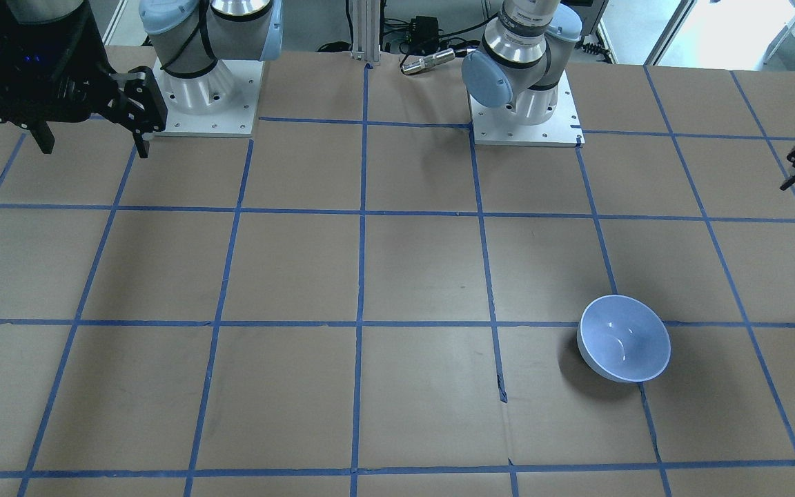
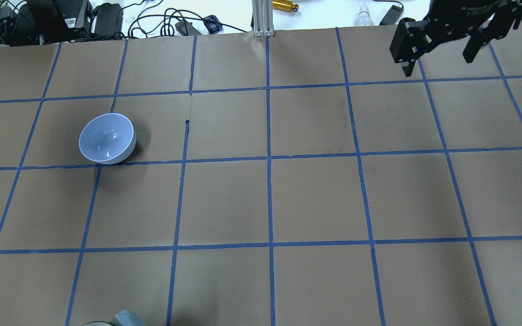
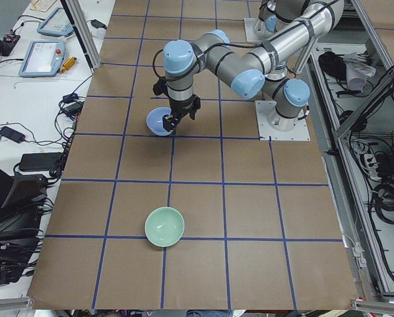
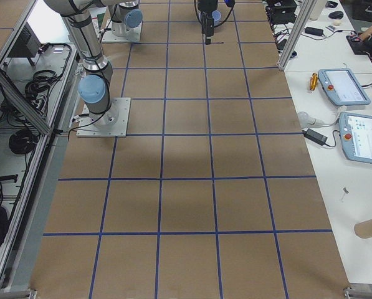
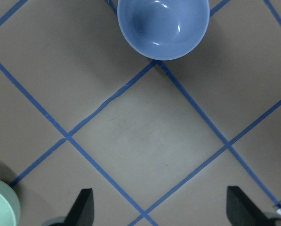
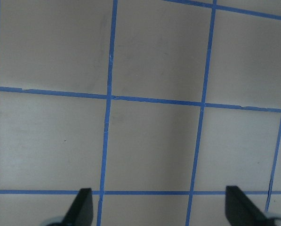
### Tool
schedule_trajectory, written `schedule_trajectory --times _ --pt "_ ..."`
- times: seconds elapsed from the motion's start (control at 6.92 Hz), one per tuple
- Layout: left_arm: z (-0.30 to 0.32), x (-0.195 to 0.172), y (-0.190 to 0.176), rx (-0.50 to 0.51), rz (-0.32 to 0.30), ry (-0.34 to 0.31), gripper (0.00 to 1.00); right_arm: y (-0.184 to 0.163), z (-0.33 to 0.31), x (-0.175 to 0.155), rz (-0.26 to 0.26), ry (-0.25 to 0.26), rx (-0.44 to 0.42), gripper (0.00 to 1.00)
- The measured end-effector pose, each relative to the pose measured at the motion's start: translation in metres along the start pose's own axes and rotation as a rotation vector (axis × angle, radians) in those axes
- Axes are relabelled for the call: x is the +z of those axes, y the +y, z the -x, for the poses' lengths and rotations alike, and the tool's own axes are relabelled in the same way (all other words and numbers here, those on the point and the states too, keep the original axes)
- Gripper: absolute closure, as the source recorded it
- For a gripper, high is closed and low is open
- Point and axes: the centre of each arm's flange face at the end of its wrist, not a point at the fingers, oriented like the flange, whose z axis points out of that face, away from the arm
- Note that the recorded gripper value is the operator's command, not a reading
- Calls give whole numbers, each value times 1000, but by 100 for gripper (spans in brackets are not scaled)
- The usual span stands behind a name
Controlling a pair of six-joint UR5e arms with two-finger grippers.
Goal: Stack green bowl on blue bowl
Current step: 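Lower the left gripper onto the rim of the mint green bowl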
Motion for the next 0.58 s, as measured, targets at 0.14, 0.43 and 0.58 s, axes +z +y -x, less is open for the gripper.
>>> schedule_trajectory --times 0.14,0.43,0.58 --pt "22 22 29 65 5 -15 0 0 0 0 0 0 0 0" --pt "64 70 84 217 15 -12 0 0 0 0 0 0 0 0" --pt "81 95 114 286 14 0 0 0 0 0 0 0 0 0"
